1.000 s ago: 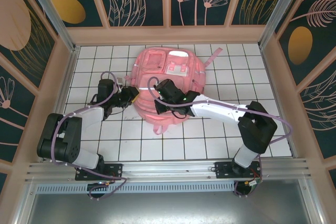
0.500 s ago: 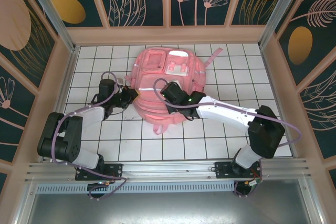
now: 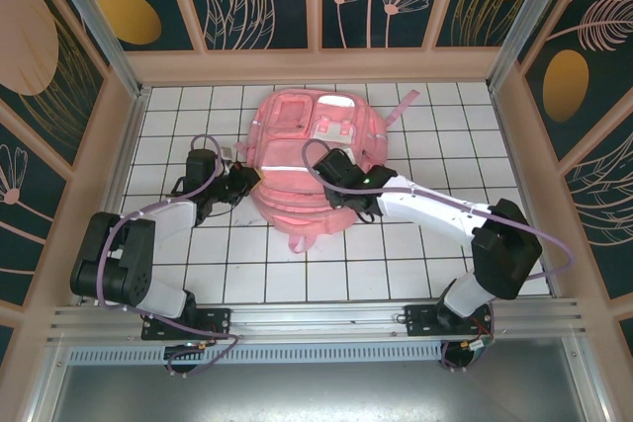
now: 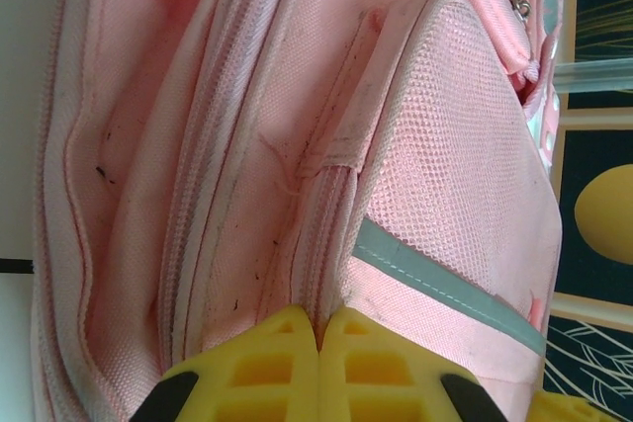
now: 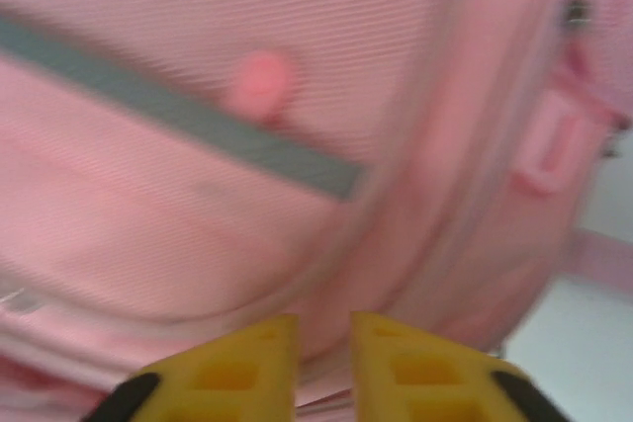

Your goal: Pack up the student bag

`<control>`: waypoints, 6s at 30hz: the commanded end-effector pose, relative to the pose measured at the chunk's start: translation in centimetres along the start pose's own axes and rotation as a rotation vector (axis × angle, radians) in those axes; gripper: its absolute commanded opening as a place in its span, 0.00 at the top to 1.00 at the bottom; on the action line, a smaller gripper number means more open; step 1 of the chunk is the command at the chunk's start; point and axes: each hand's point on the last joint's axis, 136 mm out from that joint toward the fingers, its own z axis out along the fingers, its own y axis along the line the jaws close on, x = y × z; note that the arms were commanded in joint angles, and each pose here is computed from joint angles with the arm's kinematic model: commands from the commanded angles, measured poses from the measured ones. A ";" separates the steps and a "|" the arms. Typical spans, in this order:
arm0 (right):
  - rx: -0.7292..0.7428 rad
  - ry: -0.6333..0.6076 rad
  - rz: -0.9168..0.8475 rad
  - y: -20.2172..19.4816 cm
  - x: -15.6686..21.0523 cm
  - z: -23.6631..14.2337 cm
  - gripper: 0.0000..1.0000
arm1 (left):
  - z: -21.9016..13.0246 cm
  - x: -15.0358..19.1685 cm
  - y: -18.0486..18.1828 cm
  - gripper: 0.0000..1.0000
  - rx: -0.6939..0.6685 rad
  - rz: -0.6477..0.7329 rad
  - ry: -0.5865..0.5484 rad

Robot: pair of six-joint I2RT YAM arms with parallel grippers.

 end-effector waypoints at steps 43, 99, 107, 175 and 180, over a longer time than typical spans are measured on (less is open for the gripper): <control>0.152 -0.062 0.507 2.9 -0.2 1.9 0.97 | -1.9 1.3 -8.6 1.00 0.202 0.159 0.027; -0.303 -0.121 -0.461 2.3 -7.5 0.5 1.00 | -5.8 -2.7 -0.8 0.33 -0.282 0.273 -0.245; -0.413 -0.192 -0.475 6.7 -8.4 -0.4 1.00 | -5.8 0.7 -2.6 0.28 -0.006 0.013 -0.193; 0.267 -0.496 0.323 -17.6 -13.9 -6.9 0.01 | -15.7 -11.1 -3.1 0.02 -0.555 0.362 -0.821; 0.472 -0.591 0.526 -26.5 -9.6 -8.4 0.01 | -18.4 -12.5 -1.6 0.01 -0.633 0.441 -1.001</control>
